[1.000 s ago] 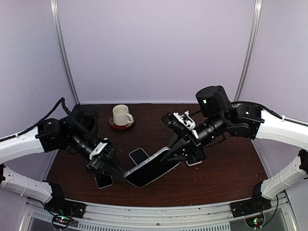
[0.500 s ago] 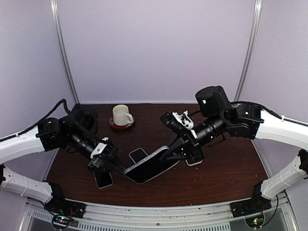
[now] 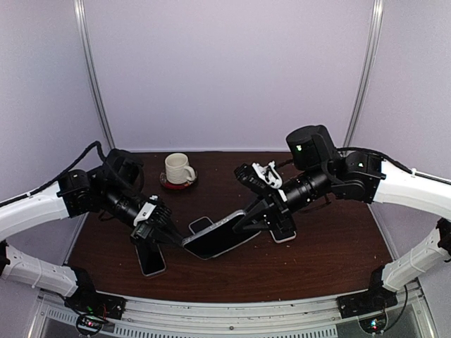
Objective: Take the phone out of the phone case
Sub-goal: Remove the top left corner of the phone from the phone case.
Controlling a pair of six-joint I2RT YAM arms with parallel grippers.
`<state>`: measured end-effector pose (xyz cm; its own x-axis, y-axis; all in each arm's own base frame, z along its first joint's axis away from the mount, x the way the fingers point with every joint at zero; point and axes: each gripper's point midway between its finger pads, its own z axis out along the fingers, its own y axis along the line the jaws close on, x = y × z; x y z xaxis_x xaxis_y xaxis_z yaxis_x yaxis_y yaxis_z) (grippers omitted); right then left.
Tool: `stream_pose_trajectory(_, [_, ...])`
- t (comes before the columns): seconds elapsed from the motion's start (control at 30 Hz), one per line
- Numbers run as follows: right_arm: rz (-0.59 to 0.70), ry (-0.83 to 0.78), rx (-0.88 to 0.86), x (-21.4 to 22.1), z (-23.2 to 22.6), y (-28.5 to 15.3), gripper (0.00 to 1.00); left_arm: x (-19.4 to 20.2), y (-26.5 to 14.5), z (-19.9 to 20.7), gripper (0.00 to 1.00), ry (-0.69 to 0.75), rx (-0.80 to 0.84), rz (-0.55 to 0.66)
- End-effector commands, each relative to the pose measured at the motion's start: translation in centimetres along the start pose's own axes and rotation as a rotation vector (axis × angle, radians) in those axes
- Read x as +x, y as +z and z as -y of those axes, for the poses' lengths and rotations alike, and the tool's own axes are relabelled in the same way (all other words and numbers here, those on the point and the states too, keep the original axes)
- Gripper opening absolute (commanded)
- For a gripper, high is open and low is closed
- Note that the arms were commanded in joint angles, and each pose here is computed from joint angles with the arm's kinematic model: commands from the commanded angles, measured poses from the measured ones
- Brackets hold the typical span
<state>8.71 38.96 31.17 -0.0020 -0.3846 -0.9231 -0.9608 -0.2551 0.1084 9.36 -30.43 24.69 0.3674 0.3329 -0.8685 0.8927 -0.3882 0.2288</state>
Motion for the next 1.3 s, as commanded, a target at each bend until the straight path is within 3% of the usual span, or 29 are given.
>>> stream_pose_trajectory(0.0, [0.170,-0.137,-0.452,-4.5,-9.5,-1.2,0.00,-2.0,-3.1,-9.2,0.00,0.290,-0.375,-0.032])
stream_pose_trajectory(0.53, [0.155,-0.143,-0.393,-4.4,-8.0,-1.9,0.00,-0.5,-4.6,-13.1,0.01,0.399,-0.503,-0.210])
stream_pose_trajectory(0.87, [0.149,-0.147,-0.280,-3.6,-5.3,-3.5,0.00,1.5,-6.8,-15.9,0.07,0.385,-0.587,-0.284])
stream_pose_trajectory(1.13, [0.154,-0.159,-0.214,-3.4,-3.5,-4.3,0.00,2.3,-8.2,-18.4,0.27,0.327,-0.686,-0.280])
stream_pose_trajectory(1.27, [0.156,-0.175,-0.131,-3.5,-2.1,-4.5,0.00,2.0,-8.6,-18.9,0.32,0.284,-0.708,-0.272])
